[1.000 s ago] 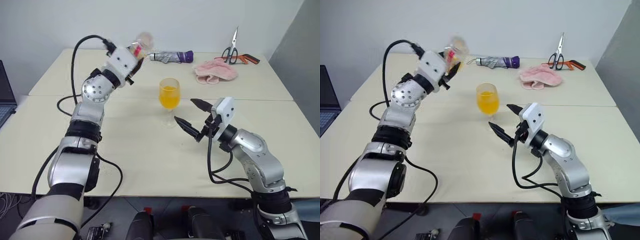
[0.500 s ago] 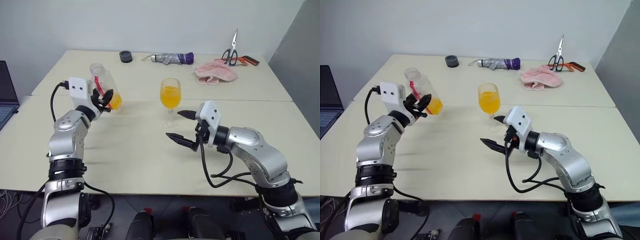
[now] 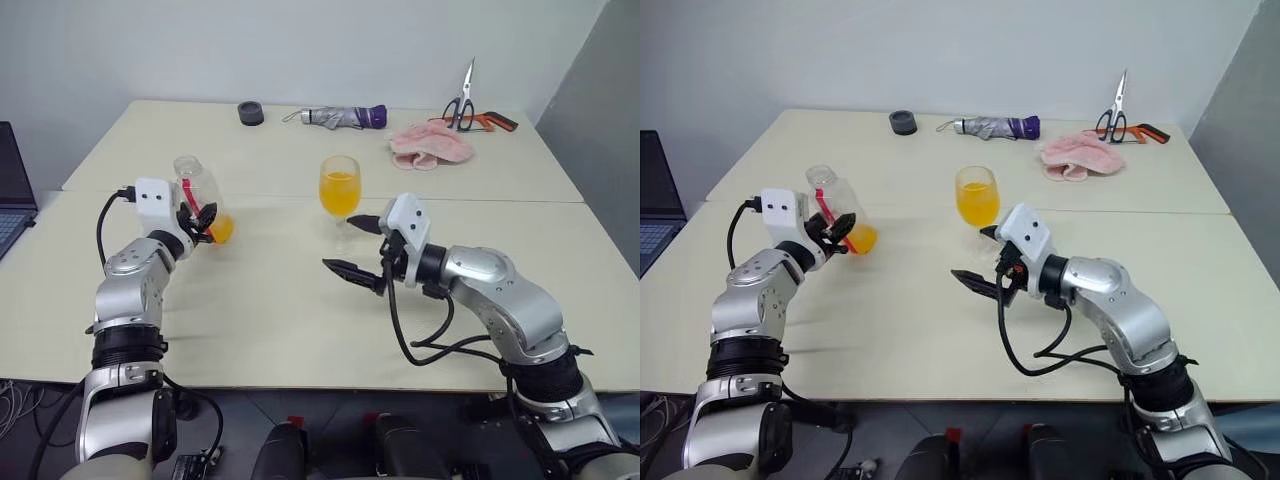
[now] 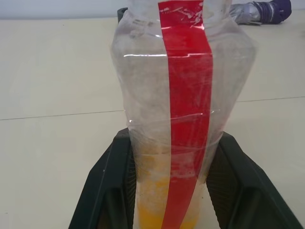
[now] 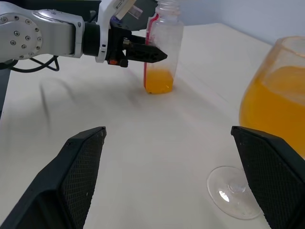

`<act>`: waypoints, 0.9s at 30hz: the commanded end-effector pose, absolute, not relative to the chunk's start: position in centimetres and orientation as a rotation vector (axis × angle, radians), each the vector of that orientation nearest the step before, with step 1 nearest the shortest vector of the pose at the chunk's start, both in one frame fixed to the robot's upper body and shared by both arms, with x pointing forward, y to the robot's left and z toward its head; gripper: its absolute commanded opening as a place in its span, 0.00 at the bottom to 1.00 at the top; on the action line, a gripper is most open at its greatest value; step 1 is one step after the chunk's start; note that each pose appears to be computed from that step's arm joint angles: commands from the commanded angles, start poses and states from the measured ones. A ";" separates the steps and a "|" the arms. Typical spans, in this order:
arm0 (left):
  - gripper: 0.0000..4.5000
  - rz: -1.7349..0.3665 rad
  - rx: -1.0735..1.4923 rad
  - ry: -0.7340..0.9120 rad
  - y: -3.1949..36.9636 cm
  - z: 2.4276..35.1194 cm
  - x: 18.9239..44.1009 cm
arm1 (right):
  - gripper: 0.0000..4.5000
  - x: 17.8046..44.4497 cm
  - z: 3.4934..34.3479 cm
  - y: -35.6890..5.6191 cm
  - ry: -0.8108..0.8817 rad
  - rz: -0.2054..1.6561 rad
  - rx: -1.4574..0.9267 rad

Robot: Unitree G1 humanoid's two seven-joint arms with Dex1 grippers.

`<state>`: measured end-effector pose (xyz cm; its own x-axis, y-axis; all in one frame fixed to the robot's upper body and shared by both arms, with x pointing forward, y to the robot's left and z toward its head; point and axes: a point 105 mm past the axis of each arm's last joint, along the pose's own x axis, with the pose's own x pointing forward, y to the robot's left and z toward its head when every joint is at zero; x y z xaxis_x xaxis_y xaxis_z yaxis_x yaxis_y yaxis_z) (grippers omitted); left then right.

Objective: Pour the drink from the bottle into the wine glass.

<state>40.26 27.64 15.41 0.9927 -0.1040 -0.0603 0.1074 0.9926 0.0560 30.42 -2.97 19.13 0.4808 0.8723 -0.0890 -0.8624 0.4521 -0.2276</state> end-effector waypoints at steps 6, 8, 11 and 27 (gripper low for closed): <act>0.45 -0.121 0.109 0.037 27.7 15.4 40.3 | 1.00 30.3 20.6 -2.5 -0.107 1.072 -0.270; 0.59 -0.134 0.103 0.023 27.6 15.5 40.1 | 1.00 30.2 20.6 -2.4 -0.108 1.076 -0.268; 0.81 -0.137 0.113 -0.004 27.5 15.8 39.9 | 1.00 30.1 20.6 -2.4 -0.110 1.081 -0.265; 0.99 -0.023 0.161 -0.067 29.1 15.2 36.0 | 1.00 30.4 17.4 -5.8 -0.144 0.971 -0.219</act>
